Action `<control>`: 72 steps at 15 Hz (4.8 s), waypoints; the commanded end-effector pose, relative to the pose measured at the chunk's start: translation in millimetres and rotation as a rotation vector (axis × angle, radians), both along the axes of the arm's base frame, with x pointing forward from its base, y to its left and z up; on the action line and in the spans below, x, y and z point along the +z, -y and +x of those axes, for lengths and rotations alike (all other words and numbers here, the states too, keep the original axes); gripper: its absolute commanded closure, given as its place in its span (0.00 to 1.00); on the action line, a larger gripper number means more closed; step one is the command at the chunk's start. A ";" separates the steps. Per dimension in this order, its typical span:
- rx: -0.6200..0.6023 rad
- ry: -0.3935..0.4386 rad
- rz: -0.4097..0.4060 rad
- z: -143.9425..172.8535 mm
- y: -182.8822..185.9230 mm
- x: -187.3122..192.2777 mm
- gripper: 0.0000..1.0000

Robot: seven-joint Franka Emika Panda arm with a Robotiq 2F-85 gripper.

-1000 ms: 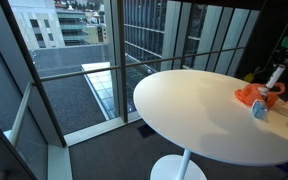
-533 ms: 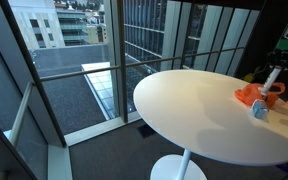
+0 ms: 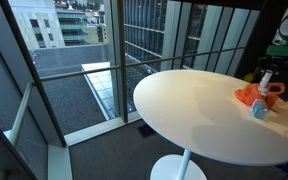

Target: Put the roll on stick inside the plastic bag

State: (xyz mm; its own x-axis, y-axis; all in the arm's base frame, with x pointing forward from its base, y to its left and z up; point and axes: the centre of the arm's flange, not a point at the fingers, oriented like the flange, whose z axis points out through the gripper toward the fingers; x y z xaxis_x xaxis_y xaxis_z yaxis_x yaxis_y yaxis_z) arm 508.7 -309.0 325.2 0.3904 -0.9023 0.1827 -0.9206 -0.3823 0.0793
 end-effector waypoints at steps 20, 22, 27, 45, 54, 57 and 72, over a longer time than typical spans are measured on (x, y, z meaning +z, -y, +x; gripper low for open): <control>-0.045 -0.084 0.131 7.5 -16.8 -43.9 0.90; -0.037 -0.085 0.127 6.7 -19.1 -45.3 0.89; 0.009 -0.070 0.123 1.3 -31.3 -32.7 0.34; 0.384 -0.148 0.154 -20.5 -104.2 -49.3 0.00; 0.496 -0.179 0.043 -15.8 -100.4 -59.6 0.00; 0.509 -0.166 0.029 -12.8 -100.7 -63.6 0.00; 0.503 -0.086 -0.011 -8.6 -97.3 -45.9 1.00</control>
State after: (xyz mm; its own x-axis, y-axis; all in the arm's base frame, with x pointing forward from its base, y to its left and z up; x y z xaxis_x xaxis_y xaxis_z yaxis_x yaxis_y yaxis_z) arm 504.3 -209.6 262.8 0.7873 -0.6080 0.1024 -0.6162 -0.7710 0.1606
